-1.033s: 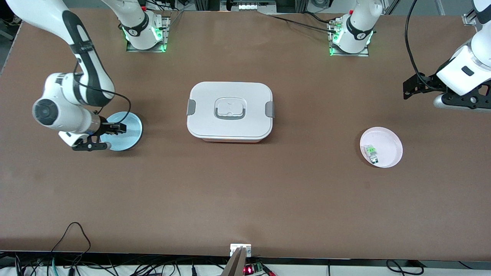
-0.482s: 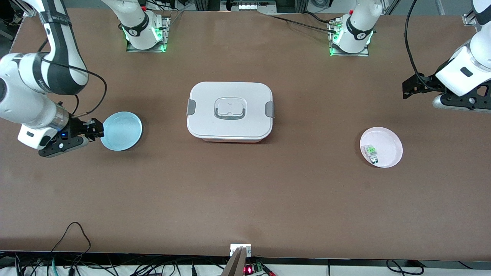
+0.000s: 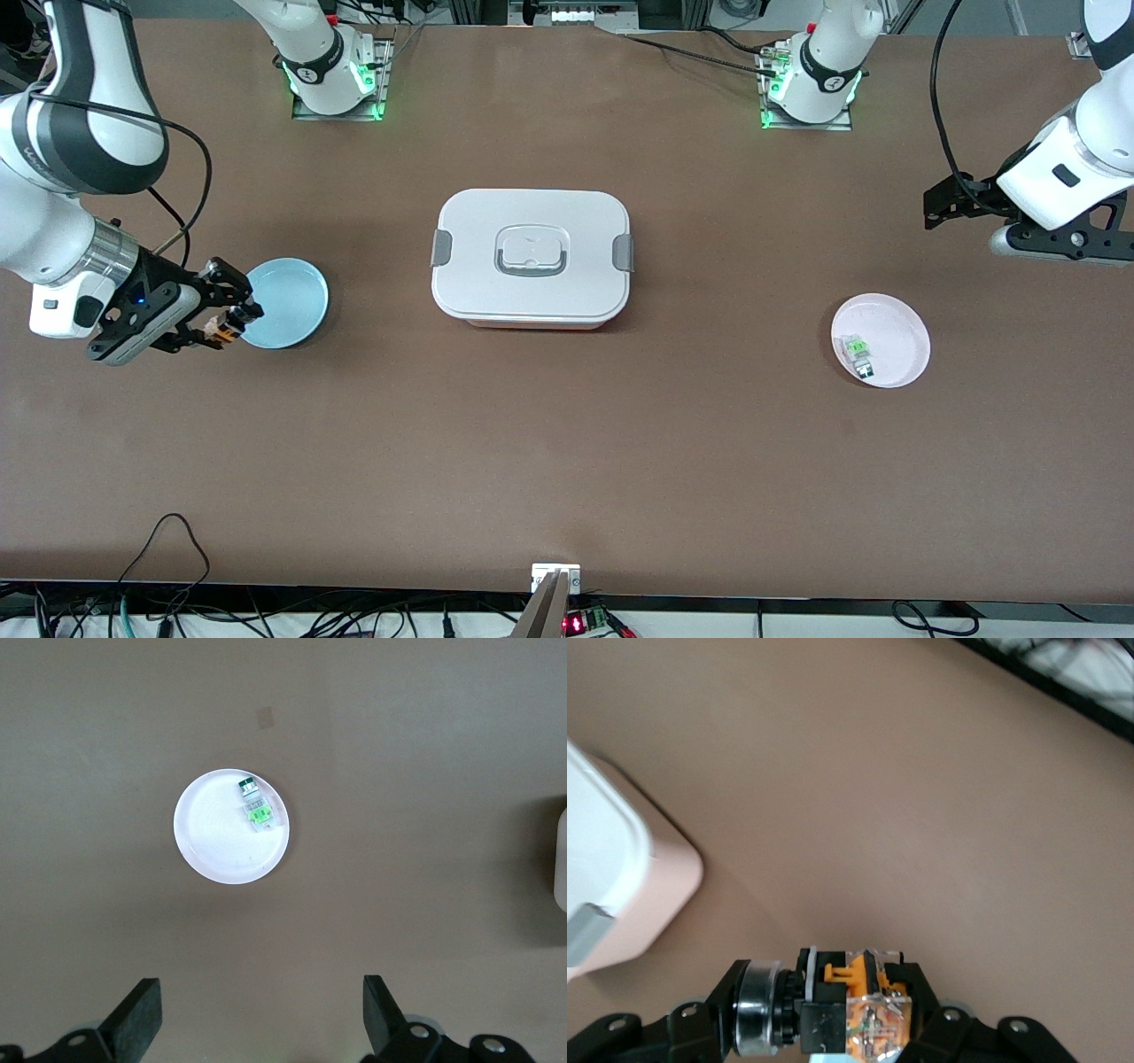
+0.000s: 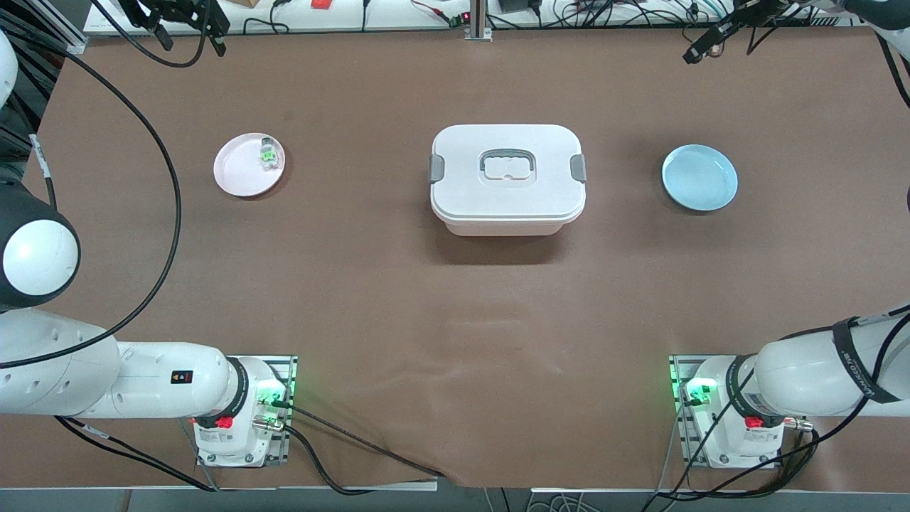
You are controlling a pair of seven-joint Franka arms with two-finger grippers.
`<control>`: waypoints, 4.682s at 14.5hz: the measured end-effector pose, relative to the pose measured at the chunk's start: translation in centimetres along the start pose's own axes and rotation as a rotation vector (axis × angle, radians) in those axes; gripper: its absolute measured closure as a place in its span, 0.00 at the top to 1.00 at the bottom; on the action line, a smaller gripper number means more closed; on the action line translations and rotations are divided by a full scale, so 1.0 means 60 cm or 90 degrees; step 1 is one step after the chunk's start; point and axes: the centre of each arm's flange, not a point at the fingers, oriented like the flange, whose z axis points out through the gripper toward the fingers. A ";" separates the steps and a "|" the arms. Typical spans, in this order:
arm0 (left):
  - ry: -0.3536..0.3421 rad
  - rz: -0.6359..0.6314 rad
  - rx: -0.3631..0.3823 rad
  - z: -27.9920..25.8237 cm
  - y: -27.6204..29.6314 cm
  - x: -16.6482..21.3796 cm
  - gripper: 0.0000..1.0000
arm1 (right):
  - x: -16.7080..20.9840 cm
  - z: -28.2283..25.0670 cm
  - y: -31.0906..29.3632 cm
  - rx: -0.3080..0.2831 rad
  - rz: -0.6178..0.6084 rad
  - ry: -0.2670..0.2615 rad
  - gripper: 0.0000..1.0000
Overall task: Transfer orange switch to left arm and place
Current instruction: 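Lift the orange switch off the blue dish with the right gripper, then carry the switch over the box while the left gripper reaches toward it, then grasp the orange switch with the left gripper above the box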
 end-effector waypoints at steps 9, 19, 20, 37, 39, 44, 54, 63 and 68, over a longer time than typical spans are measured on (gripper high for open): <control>-0.078 0.014 -0.053 0.030 0.028 -0.009 1.00 | 0.039 0.040 -0.029 0.144 -0.227 0.250 0.74; -0.209 0.051 -0.288 0.092 0.111 -0.001 1.00 | 0.149 0.083 -0.201 0.249 -0.362 0.461 0.74; -0.224 0.054 -0.324 0.103 0.122 0.005 1.00 | 0.155 0.091 -0.212 0.254 -0.375 0.476 0.74; 0.115 0.031 -0.894 0.160 0.349 0.187 1.00 | 0.208 0.225 -0.345 0.238 -0.411 0.549 0.74; 0.153 0.046 -0.896 0.190 0.378 0.196 1.00 | 0.216 0.222 -0.365 0.234 -0.398 0.560 0.74; 0.215 -0.018 -0.963 0.245 0.425 0.215 1.00 | 0.219 0.219 -0.373 0.236 -0.388 0.570 0.74; 0.228 -0.049 -0.937 0.266 0.560 0.174 0.85 | 0.224 0.225 -0.397 0.232 -0.389 0.568 0.74; 0.222 -0.056 -0.950 0.269 0.582 0.164 0.41 | 0.230 0.234 -0.427 0.225 -0.388 0.562 0.74; 0.223 -0.056 -0.950 0.268 0.581 0.165 0.41 | 0.230 0.235 -0.428 0.226 -0.378 0.566 0.74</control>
